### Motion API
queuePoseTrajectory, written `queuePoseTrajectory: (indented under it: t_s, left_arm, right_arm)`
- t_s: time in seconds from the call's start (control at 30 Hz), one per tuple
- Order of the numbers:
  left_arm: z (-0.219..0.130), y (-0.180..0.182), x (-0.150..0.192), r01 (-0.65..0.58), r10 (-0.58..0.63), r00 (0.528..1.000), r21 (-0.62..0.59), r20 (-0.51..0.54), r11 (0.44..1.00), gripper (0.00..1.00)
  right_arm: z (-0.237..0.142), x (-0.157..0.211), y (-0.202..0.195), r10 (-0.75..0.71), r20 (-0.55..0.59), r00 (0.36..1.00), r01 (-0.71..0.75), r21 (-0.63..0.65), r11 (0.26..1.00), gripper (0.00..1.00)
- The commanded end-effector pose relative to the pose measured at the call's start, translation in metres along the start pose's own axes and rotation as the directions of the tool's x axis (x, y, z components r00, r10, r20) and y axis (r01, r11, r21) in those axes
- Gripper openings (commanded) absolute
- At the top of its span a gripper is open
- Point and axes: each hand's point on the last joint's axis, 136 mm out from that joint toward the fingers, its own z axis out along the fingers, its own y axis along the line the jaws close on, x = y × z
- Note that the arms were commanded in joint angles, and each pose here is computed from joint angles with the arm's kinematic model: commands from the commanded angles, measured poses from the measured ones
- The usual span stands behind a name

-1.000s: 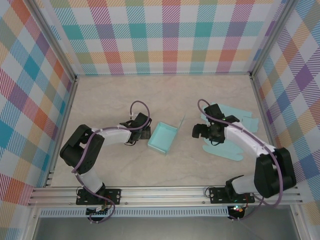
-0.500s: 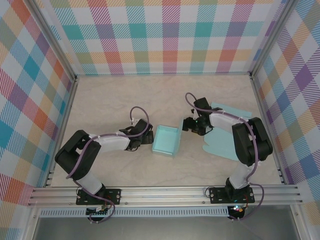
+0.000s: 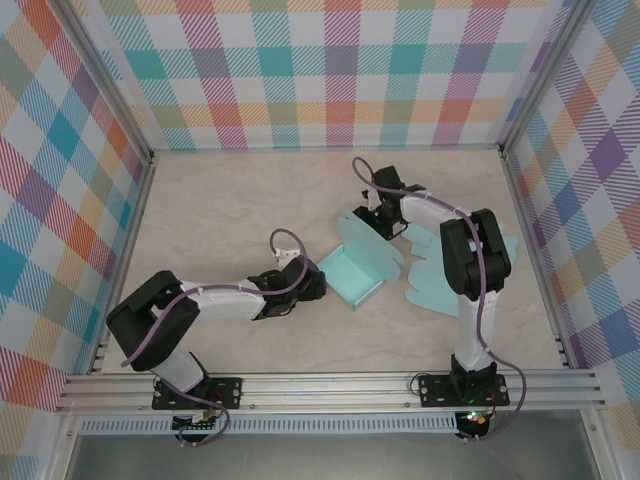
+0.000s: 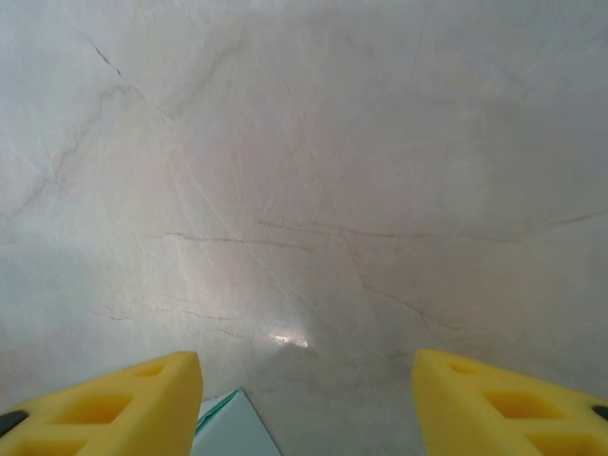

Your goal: Fold the paper box

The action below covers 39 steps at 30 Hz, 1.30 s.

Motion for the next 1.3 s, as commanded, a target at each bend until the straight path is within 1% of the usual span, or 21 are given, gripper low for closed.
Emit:
queuePoseTrajectory:
  t_s: [0.0,0.1,0.23,0.33,0.4,0.43,0.5,0.57,0.63,0.7,0.8,0.87,0.97,1.07,1.13,1.17,1.2,1.27]
  left_arm:
    - [-0.021,-0.005,-0.022,0.040,-0.043,0.996,0.033,0.084,0.999,0.91]
    - [-0.041,0.001,-0.037,0.003,-0.005,0.992,0.017,0.130,1.000,0.92]
    - [-0.067,0.014,-0.067,-0.034,0.034,0.984,-0.001,0.174,0.999,0.92]
    - [-0.078,0.012,-0.092,-0.072,0.058,0.977,0.060,0.203,0.996,0.91]
    - [-0.083,0.003,-0.106,-0.134,0.105,0.968,0.112,0.228,0.985,0.90]
    - [-0.083,-0.005,-0.112,-0.183,0.145,0.961,0.148,0.236,0.972,0.89]
    - [-0.083,-0.020,-0.123,-0.291,0.231,0.936,0.211,0.267,0.933,0.89]
    - [-0.075,-0.033,-0.131,-0.383,0.298,0.908,0.295,0.293,0.876,0.90]
    - [-0.067,-0.044,-0.144,-0.426,0.322,0.896,0.385,0.306,0.819,0.90]
    - [-0.053,-0.051,-0.153,-0.466,0.360,0.881,0.434,0.308,0.771,0.92]
    - [-0.029,-0.065,-0.157,-0.547,0.454,0.837,0.478,0.306,0.687,0.93]
    - [-0.017,-0.077,-0.154,-0.602,0.524,0.794,0.520,0.308,0.606,0.93]
    - [0.001,-0.087,-0.141,-0.648,0.601,0.736,0.578,0.311,0.495,0.94]
    - [0.013,-0.094,-0.133,-0.658,0.647,0.696,0.636,0.310,0.403,0.94]
    - [0.014,-0.100,-0.127,-0.656,0.663,0.676,0.673,0.322,0.342,0.93]
    - [0.015,-0.102,-0.126,-0.656,0.667,0.668,0.683,0.329,0.321,0.94]
    - [0.016,-0.103,-0.126,-0.660,0.672,0.662,0.684,0.333,0.311,0.94]
    - [0.024,-0.103,-0.130,-0.671,0.684,0.649,0.674,0.333,0.309,0.95]
  right_arm:
    - [-0.029,-0.009,-0.021,-0.025,0.033,0.999,0.021,0.125,0.992,0.61]
    - [-0.063,-0.008,-0.042,-0.012,0.100,0.995,-0.010,0.210,0.978,0.63]
    - [-0.108,0.010,-0.062,0.002,0.187,0.982,-0.058,0.295,0.954,0.64]
    - [-0.138,0.031,-0.064,0.006,0.248,0.969,-0.087,0.316,0.945,0.65]
    - [-0.155,0.047,-0.064,0.020,0.284,0.959,-0.111,0.309,0.944,0.65]
    - [-0.164,0.055,-0.063,0.026,0.303,0.953,-0.122,0.303,0.945,0.65]
    - [-0.181,0.071,-0.062,0.035,0.342,0.939,-0.141,0.289,0.947,0.66]
    - [-0.197,0.087,-0.055,0.037,0.385,0.922,-0.139,0.243,0.960,0.67]
    - [-0.211,0.100,-0.043,0.027,0.420,0.907,-0.110,0.174,0.979,0.68]
    - [-0.220,0.110,-0.030,0.021,0.435,0.900,-0.076,0.110,0.991,0.70]
    - [-0.225,0.123,-0.014,0.019,0.430,0.903,-0.030,0.019,0.999,0.70]
    - [-0.222,0.128,-0.006,0.015,0.420,0.907,-0.003,-0.028,1.000,0.70]
    - [-0.213,0.132,0.002,0.008,0.383,0.924,0.024,-0.079,0.997,0.69]
    - [-0.202,0.133,0.007,0.004,0.345,0.938,0.039,-0.118,0.992,0.67]
    - [-0.196,0.132,0.008,0.002,0.335,0.942,0.044,-0.130,0.991,0.66]
    - [-0.194,0.132,0.009,0.001,0.334,0.943,0.046,-0.134,0.990,0.66]
    - [-0.192,0.132,0.008,0.001,0.331,0.944,0.047,-0.136,0.990,0.66]
    - [-0.188,0.132,0.008,0.000,0.330,0.944,0.048,-0.140,0.989,0.66]
